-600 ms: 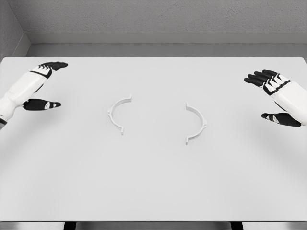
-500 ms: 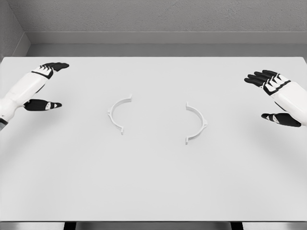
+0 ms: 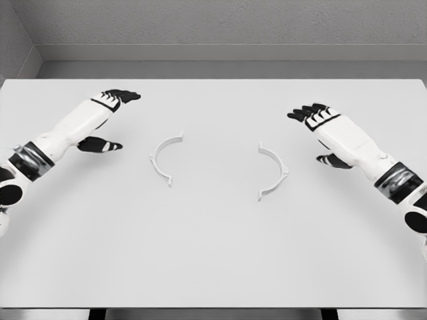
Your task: Assemble PVC drainage pipe clamps
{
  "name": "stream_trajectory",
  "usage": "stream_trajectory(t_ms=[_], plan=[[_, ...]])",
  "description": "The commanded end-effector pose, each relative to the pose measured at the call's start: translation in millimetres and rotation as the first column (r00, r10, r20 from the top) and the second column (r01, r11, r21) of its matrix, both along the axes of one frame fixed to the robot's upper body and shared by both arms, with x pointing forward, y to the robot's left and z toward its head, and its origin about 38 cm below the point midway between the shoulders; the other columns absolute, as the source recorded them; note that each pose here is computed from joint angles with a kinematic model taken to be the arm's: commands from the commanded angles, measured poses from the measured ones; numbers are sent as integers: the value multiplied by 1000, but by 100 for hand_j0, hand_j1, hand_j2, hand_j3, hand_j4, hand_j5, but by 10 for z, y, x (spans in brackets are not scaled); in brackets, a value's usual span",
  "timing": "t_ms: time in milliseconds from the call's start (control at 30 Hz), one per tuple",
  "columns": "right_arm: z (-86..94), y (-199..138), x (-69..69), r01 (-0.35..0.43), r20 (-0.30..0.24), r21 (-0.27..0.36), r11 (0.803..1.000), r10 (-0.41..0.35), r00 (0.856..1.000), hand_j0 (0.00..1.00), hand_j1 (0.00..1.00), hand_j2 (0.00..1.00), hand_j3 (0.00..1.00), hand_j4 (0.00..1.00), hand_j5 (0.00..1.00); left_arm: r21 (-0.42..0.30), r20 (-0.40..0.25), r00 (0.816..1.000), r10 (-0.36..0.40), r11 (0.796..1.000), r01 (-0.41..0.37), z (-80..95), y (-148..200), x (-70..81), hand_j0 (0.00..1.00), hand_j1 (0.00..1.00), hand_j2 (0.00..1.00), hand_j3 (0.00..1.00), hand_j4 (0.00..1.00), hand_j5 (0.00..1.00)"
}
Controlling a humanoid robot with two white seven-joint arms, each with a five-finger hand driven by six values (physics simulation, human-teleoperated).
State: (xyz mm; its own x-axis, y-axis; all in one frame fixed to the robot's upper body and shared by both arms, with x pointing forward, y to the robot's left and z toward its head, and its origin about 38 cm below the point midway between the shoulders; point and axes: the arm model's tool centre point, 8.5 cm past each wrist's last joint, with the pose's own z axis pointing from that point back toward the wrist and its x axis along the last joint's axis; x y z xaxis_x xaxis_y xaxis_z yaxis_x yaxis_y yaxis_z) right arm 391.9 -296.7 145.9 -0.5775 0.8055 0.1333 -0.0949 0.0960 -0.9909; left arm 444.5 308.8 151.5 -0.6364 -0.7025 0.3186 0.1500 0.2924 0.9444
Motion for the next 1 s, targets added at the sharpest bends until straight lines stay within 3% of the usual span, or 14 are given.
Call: stream_trajectory(t_ms=[0, 367, 600, 967], plan=[[-168, 116, -9, 0, -40, -7, 1000, -1, 999, 100, 100, 100, 100, 100, 100, 0, -42, 999, -13, 1000, 13, -179, -117, 4, 100, 100, 100, 100, 100, 100], [-239, 213, -67, -34, -69, -27, 999, 32, 997, 100, 100, 100, 100, 100, 100, -16, -63, 998, -3, 1000, 2, -256, -182, 90, 100, 100, 100, 100, 100, 100], [-245, 238, -57, -38, -71, -28, 999, 36, 997, 100, 100, 100, 100, 100, 100, -27, -94, 995, 16, 999, -19, -338, -238, 226, 100, 100, 100, 100, 100, 100], [-251, 349, -24, -53, -79, -26, 998, 51, 996, 100, 100, 100, 100, 100, 100, -35, -102, 995, -4, 999, 0, -383, -351, 216, 100, 100, 100, 100, 100, 100]])
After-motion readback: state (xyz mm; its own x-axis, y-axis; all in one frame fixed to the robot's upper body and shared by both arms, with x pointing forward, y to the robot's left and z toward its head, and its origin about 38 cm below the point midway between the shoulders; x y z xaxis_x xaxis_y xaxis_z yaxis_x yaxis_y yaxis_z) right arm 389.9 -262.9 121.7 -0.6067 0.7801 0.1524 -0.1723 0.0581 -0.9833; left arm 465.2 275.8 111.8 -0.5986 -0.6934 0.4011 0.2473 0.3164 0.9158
